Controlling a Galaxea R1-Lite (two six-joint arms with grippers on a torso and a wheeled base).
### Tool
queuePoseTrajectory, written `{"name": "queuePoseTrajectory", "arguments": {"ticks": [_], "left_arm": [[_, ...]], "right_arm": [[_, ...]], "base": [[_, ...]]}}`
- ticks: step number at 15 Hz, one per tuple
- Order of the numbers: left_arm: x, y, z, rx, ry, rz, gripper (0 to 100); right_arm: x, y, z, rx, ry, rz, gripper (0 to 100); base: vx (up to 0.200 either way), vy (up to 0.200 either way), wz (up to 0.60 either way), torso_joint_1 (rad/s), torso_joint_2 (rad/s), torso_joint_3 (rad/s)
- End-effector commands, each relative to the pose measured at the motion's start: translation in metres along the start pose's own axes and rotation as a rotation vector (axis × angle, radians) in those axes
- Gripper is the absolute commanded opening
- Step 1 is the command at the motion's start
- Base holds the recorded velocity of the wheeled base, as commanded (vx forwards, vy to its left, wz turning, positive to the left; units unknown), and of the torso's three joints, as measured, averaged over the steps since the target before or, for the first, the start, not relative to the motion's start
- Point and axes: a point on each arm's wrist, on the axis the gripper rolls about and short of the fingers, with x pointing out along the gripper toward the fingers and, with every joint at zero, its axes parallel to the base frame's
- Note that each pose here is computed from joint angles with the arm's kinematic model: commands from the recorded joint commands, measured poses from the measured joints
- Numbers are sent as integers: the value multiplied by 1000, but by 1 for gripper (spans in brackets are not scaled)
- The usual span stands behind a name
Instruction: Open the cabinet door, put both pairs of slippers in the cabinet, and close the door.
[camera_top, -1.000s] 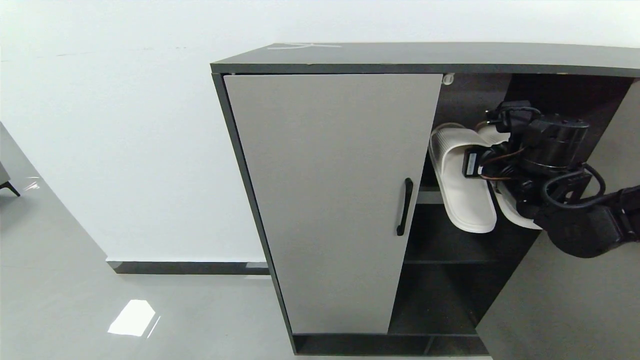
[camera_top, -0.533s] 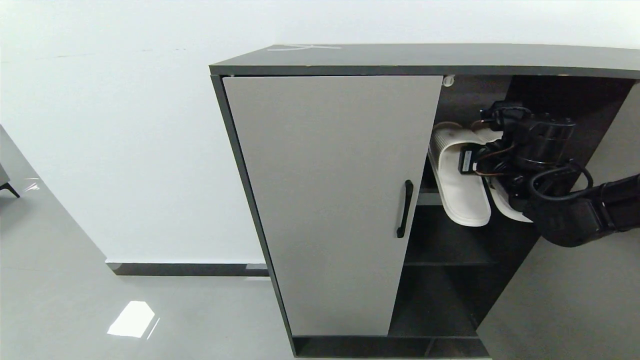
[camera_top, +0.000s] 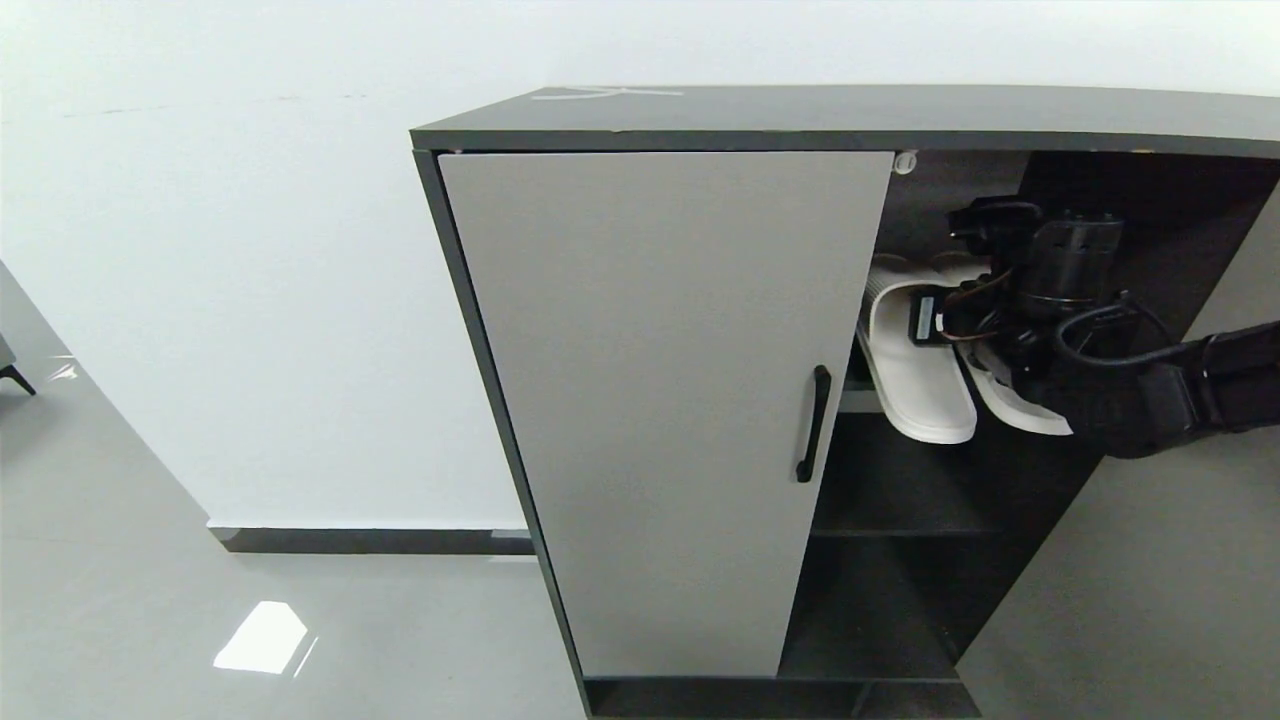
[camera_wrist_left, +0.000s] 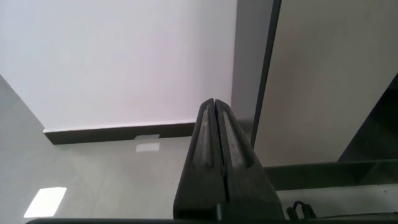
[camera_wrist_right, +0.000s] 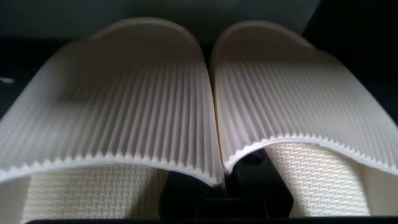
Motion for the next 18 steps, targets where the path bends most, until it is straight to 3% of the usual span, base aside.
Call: {"name": "queuePoseTrajectory", "arguments": {"ticks": [1, 5, 18], "left_arm": [[0, 0, 0, 0, 1, 0, 0], [0, 0, 0, 0, 1, 0, 0], [0, 0, 0, 0, 1, 2, 0]], "right_arm": [[2, 0, 13, 10, -19, 0, 0], [8, -3, 22, 32, 12, 17, 0], [44, -6, 8, 18, 43, -12, 0]], "base": [[0, 0, 0, 0, 0, 0], [0, 0, 0, 0, 0, 0], [0, 0, 0, 0, 0, 0]]}}
